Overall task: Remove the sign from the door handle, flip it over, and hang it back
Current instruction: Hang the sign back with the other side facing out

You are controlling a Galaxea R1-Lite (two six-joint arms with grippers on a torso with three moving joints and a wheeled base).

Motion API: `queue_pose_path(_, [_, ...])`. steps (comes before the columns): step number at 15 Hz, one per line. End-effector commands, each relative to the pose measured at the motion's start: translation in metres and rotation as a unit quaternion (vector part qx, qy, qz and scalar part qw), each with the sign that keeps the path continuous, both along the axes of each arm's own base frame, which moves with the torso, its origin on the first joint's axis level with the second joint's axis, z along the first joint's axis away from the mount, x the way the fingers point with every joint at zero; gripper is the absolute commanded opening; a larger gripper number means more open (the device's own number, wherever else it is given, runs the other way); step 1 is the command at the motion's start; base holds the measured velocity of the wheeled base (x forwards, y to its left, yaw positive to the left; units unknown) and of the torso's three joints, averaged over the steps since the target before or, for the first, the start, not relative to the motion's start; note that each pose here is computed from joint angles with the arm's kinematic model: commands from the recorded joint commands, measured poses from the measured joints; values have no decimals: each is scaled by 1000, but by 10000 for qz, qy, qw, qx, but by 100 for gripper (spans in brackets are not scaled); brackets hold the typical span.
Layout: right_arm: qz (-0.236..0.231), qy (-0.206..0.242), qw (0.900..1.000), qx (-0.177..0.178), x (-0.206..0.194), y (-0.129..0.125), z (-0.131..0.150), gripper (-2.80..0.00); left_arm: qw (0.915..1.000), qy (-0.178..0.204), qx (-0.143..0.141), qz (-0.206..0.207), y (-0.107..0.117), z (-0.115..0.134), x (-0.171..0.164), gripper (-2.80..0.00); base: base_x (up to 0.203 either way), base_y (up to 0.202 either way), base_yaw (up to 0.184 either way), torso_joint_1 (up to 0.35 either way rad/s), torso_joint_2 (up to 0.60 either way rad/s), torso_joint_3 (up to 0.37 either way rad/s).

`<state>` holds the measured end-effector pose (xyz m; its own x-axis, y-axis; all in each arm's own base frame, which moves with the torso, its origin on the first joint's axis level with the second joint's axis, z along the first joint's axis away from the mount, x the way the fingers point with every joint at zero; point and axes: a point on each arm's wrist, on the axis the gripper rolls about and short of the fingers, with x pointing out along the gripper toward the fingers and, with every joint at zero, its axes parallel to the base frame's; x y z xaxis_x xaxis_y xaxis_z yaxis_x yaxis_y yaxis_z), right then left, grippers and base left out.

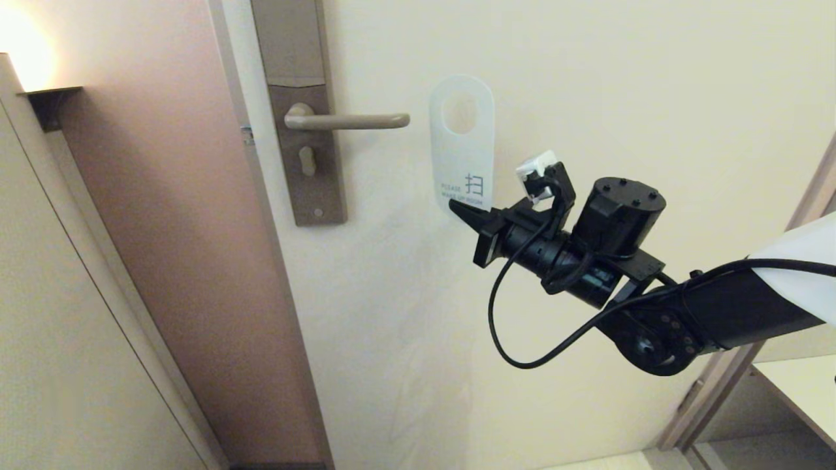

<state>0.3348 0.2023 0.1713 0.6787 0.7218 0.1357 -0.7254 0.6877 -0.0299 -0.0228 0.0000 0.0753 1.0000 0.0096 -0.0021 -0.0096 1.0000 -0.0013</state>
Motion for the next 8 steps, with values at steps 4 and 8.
queue_pose_path(4, [72, -66, 9999, -22, -4, 5, 2, -280, 10000, -3, -1, 5, 0, 0, 0, -280, 0, 0, 0, 0, 0, 0])
queue_pose_path(8, [143, -84, 9998, -81, -4, 13, -2, -280, 10000, 0, -1, 6, 0, 0, 0, -280, 0, 0, 0, 0, 0, 0])
